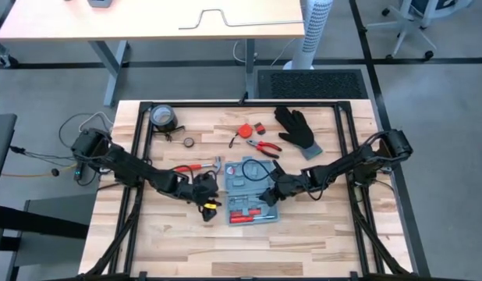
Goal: Prefit tool cases
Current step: Remove the transparent screwdriver from the gray toolbox
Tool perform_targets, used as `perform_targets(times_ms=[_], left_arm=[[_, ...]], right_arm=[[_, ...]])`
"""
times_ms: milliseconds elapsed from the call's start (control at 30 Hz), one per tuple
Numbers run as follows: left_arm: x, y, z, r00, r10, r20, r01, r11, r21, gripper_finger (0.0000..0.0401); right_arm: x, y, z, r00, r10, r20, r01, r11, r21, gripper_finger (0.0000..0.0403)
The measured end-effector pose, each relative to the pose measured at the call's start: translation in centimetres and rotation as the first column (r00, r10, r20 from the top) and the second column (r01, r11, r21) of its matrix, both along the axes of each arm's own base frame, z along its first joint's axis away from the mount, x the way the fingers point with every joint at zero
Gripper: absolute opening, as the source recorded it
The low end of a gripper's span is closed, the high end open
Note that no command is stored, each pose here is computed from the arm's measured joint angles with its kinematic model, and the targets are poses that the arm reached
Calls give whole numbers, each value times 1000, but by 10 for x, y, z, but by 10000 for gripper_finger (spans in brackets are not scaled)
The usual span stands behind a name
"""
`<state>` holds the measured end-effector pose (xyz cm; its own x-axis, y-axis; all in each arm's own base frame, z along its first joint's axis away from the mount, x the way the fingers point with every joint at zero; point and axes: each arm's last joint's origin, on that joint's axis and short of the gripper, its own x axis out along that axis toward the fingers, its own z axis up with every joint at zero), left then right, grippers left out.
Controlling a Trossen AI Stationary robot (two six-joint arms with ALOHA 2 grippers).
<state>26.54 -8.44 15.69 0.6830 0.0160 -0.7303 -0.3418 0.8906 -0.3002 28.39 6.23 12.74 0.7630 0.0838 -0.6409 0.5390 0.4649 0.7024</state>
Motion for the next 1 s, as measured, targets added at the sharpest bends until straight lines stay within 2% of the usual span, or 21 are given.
perform_targets(times_ms=[167, 400, 567, 1000], left_arm=[[-1, 0, -29, 999, 3, -32, -6, 997, -73, 168], [23, -7, -43, 999, -23, 48, 29, 990, -139, 168], [35, -8, -44, 998, -33, 55, 40, 989, -146, 168], [40, 1, -43, 998, -24, 55, 31, 990, -139, 168]], right_arm=[[2, -1, 1, 1000, 12, -28, -12, 1000, -2, 189], [3, 0, 2, 996, 29, -87, -32, 999, -34, 188], [3, -3, 1, 995, 17, -99, -21, 999, -42, 188], [8, -15, -4, 996, -2, -94, -3, 999, -52, 188]])
